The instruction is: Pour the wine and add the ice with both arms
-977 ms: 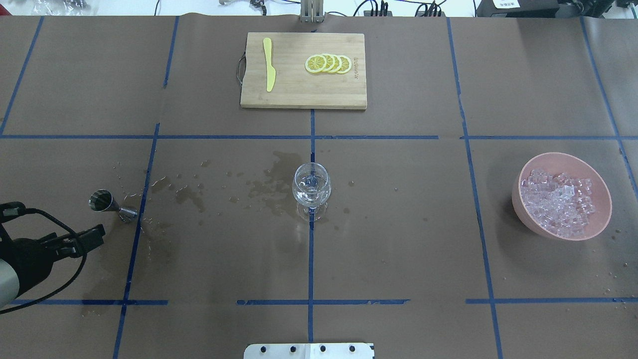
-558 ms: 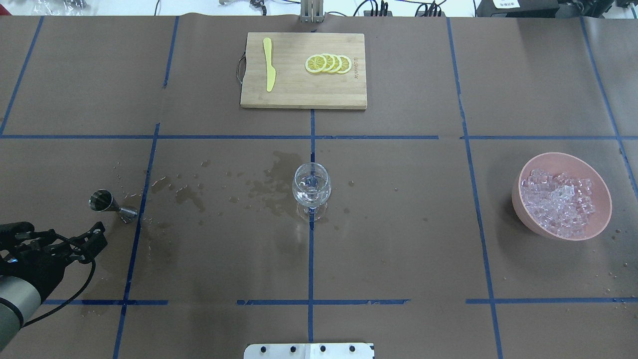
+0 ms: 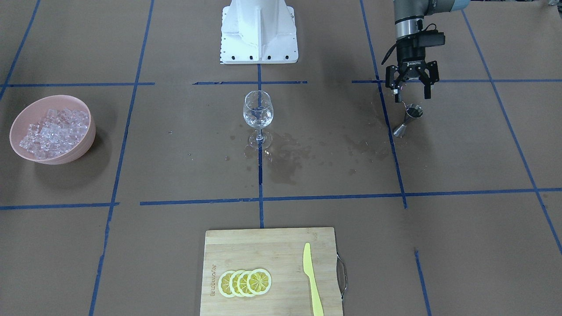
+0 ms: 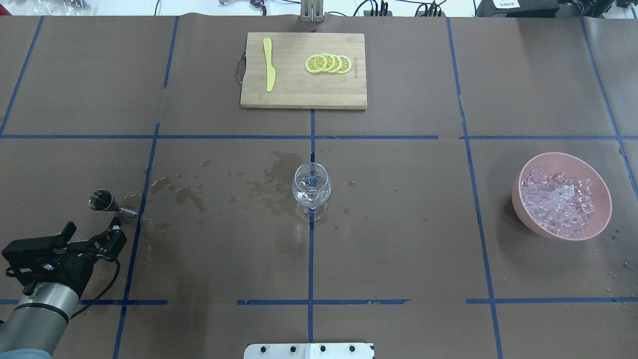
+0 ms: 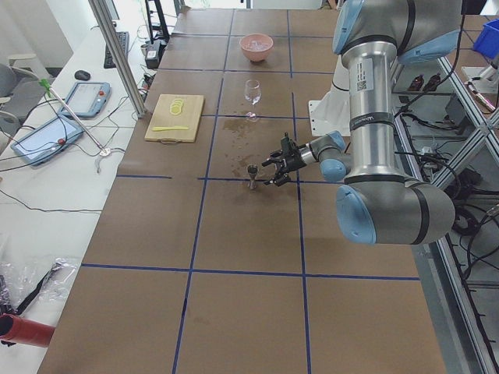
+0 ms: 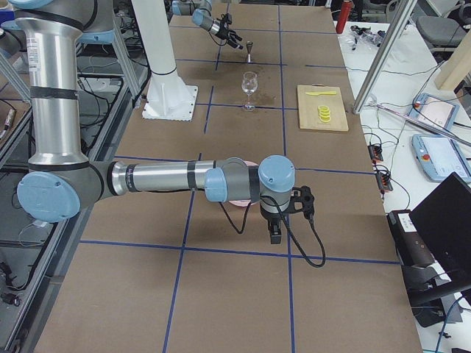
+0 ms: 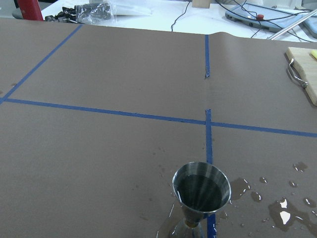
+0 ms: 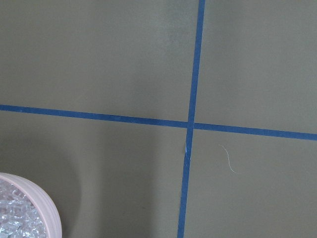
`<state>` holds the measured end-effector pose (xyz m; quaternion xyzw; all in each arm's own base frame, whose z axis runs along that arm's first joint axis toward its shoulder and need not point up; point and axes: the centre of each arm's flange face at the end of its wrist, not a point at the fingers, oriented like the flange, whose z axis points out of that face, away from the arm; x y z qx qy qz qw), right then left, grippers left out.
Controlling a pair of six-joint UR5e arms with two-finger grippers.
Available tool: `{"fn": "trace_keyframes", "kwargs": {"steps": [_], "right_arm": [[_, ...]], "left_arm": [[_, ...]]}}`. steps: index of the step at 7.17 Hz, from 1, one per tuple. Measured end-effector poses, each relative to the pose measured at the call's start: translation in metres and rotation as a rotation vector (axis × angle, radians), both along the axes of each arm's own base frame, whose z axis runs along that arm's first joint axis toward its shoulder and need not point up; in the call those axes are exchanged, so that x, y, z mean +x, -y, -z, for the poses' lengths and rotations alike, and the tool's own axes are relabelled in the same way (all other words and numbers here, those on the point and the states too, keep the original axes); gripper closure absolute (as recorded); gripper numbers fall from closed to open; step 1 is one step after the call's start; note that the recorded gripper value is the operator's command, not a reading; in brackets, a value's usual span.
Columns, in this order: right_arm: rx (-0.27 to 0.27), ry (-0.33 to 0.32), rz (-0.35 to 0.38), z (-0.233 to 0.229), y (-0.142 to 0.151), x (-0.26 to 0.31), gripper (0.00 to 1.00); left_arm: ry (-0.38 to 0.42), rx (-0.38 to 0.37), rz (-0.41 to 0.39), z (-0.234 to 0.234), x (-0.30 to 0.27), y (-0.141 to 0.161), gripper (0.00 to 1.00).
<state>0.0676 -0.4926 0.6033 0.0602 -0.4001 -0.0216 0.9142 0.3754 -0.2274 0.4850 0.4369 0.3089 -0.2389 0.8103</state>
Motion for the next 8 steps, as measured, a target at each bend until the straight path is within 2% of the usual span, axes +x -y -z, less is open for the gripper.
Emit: {"fn": "trace_keyframes", "kwargs": {"steps": [3, 5, 8], "right_arm": [[-0.014, 0.038, -0.01, 0.003, -0.001, -0.002, 0.0], [-0.033, 0.049, -0.028, 0.005, 0.0, -0.003, 0.0], [-0.036, 0.051, -0.033, 0.007, 0.001, -0.003, 0.0]], "left_arm": [[0.031, 0.085, 0.063, -0.018, 0.046, 0.007, 0.02], [0.051, 0.106, 0.087, -0.035, 0.054, 0.009, 0.02], [0.045, 0.119, 0.105, -0.037, 0.066, 0.012, 0.04]]}}
